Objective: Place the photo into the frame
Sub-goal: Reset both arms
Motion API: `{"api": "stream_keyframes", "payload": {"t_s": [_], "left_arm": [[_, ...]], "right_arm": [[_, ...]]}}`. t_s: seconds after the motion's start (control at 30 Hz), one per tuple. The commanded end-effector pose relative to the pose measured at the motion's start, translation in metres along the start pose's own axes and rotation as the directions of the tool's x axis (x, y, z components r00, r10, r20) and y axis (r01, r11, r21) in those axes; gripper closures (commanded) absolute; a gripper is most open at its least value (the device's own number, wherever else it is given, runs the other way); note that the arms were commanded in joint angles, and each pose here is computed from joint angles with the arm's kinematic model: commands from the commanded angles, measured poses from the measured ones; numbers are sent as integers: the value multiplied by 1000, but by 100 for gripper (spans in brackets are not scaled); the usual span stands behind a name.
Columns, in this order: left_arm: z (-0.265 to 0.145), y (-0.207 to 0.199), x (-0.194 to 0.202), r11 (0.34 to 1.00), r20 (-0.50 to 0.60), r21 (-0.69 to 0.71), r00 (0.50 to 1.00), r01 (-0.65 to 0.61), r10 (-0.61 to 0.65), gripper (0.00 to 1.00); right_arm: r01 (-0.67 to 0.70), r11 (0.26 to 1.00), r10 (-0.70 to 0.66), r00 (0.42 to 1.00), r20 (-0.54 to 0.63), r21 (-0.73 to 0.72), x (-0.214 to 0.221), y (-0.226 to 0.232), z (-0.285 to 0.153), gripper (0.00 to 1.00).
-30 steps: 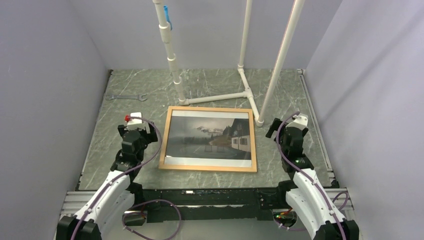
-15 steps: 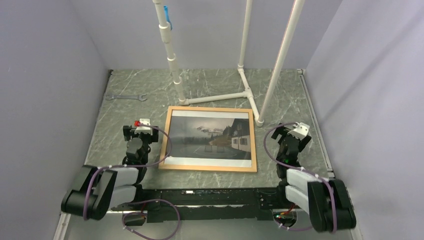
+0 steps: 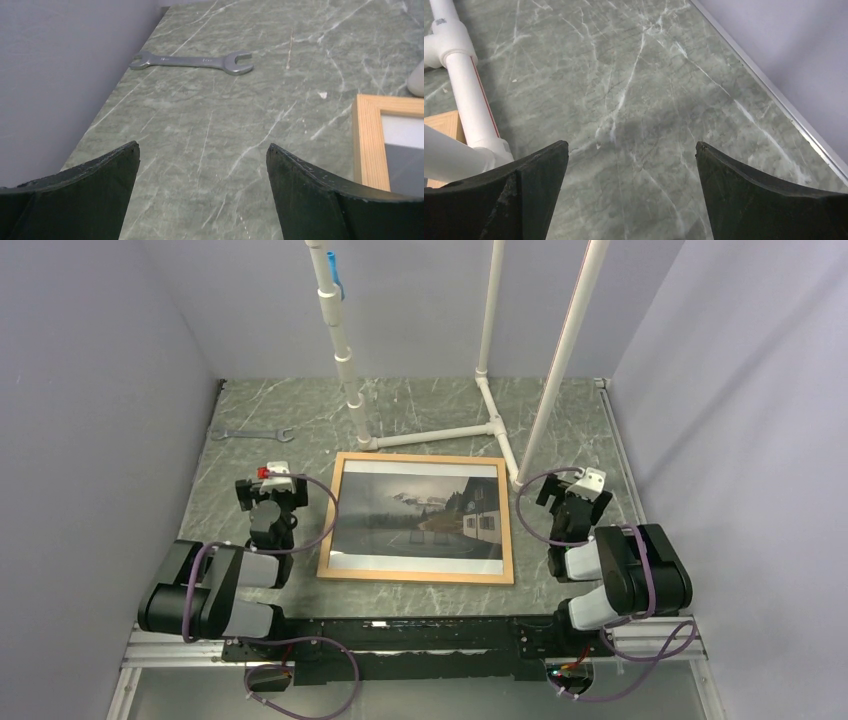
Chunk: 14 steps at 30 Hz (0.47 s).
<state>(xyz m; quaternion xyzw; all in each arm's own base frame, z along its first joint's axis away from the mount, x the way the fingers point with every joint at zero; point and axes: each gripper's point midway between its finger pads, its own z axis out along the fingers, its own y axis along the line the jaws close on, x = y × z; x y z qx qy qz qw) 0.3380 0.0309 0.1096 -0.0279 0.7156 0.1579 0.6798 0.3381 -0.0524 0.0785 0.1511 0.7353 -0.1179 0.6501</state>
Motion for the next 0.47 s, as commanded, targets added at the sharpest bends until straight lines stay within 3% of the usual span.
{"api": "stream_keyframes", "payload": {"t_s": [0.0,0.07,0.13,0.43], "left_arm": [[14,6,-19,997,43,-42,997,65,-63,1],[13,6,-18,997,36,-45,997,70,-68,1],[13,7,-19,997,46,-47,997,66,-64,1],[13,6,-19,997,42,-44,997,68,-66,1]], "right_arm": [[-32,999,34,996,78,-23,-27,9,16,0],[-26,999,26,1000,12,-32,-20,15,23,0],[-27,999,29,997,69,-30,-27,11,18,0],[-24,999,25,999,46,-23,-24,11,21,0]]}}
